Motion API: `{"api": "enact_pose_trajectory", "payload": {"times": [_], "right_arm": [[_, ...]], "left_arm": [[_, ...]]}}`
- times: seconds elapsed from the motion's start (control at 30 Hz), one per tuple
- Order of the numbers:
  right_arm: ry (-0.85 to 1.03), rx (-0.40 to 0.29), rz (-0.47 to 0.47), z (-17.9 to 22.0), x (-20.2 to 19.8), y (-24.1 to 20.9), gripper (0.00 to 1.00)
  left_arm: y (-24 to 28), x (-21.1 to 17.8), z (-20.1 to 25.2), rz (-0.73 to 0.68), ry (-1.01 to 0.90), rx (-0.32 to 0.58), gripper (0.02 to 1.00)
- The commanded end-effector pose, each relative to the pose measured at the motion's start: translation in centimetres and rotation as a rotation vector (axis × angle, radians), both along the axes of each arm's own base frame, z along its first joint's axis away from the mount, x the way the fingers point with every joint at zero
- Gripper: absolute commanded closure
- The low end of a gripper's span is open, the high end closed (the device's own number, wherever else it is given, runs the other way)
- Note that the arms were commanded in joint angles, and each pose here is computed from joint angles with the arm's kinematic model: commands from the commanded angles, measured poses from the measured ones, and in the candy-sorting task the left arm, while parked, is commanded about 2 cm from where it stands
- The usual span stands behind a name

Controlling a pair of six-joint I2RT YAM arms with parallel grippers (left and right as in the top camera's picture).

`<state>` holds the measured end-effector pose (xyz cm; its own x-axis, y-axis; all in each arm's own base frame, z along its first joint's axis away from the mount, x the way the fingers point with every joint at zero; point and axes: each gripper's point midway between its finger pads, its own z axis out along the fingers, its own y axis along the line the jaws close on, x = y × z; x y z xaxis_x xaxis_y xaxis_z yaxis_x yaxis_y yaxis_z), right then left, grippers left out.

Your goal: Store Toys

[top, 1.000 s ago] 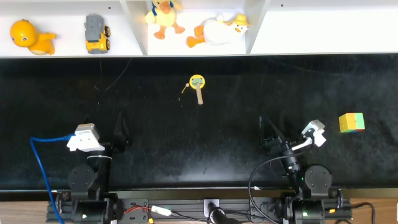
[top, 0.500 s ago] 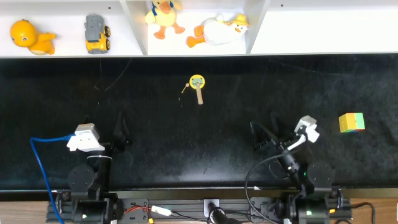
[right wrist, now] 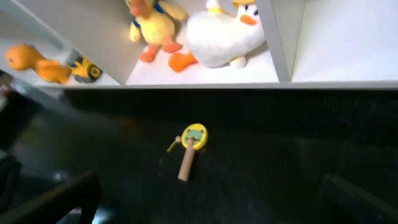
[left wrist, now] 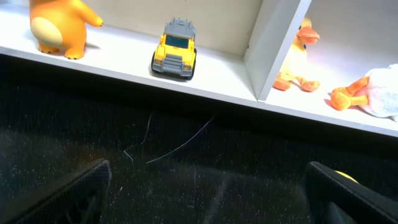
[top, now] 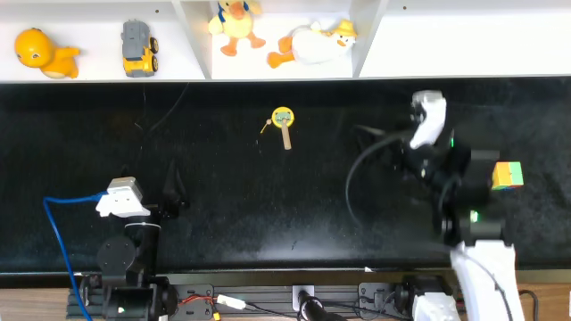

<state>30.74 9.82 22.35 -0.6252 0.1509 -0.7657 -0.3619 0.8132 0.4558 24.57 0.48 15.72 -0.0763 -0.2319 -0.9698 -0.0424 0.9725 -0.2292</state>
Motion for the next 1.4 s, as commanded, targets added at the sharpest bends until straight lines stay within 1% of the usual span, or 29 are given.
{"api": "enact_pose_trajectory", "payload": {"times": [0.03,0.17,0.23,0.33,0.43,0.6,0.77,0.83,0.93,1.0,1.13,1.4], "right_arm": [[-0.021,-0.123,0.12,0.3,2.4,2.1,0.001],[0.044,-0.227,0.151,-1.5,3.9,4.5,0.001],[0.062,-0.262,0.183,-2.2,4.2,5.9,0.001],[0.088,-0.294,0.237,-3.4,4.1,7.9,0.003],[0.12,-0.31,0.286,-4.7,3.5,9.5,0.016],[0.165,-0.37,0.338,-6.6,2.0,11.4,0.031],[0.21,-0.437,0.323,-8.6,1.1,12.8,0.034],[0.241,-0.449,0.312,-9.6,0.9,13.1,0.062],[0.294,-0.456,0.265,-11.1,1.2,13.0,0.126],[0.324,-0.45,0.224,-12.0,1.7,12.9,0.154],[0.366,-0.427,0.187,-13.5,2.2,13.2,0.189],[0.403,-0.417,0.187,-15.4,1.9,15.0,0.224]], "left_arm": [[0.0,0.0,-0.1,-0.002,-0.007,-0.009,0.02],[0.0,0.0,-0.1,-0.002,-0.007,-0.009,0.02],[0.0,0.0,-0.1,-0.002,-0.007,-0.008,0.02],[0.0,0.0,-0.1,-0.002,-0.007,-0.009,0.02],[0.0,0.0,-0.1,-0.002,-0.007,-0.009,0.023],[0.0,0.0,-0.1,-0.002,-0.007,-0.009,0.02],[0.0,0.0,-0.1,-0.002,-0.007,-0.009,0.02],[0.0,0.0,-0.1,-0.002,-0.007,-0.009,0.02],[0.0,0.0,-0.1,-0.002,-0.007,-0.008,0.02],[0.0,0.0,-0.1,-0.002,-0.006,-0.008,0.02],[0.0,0.0,-0.1,-0.002,-0.007,-0.008,0.02],[0.0,0.0,-0.1,-0.002,-0.007,-0.008,0.02]]}}
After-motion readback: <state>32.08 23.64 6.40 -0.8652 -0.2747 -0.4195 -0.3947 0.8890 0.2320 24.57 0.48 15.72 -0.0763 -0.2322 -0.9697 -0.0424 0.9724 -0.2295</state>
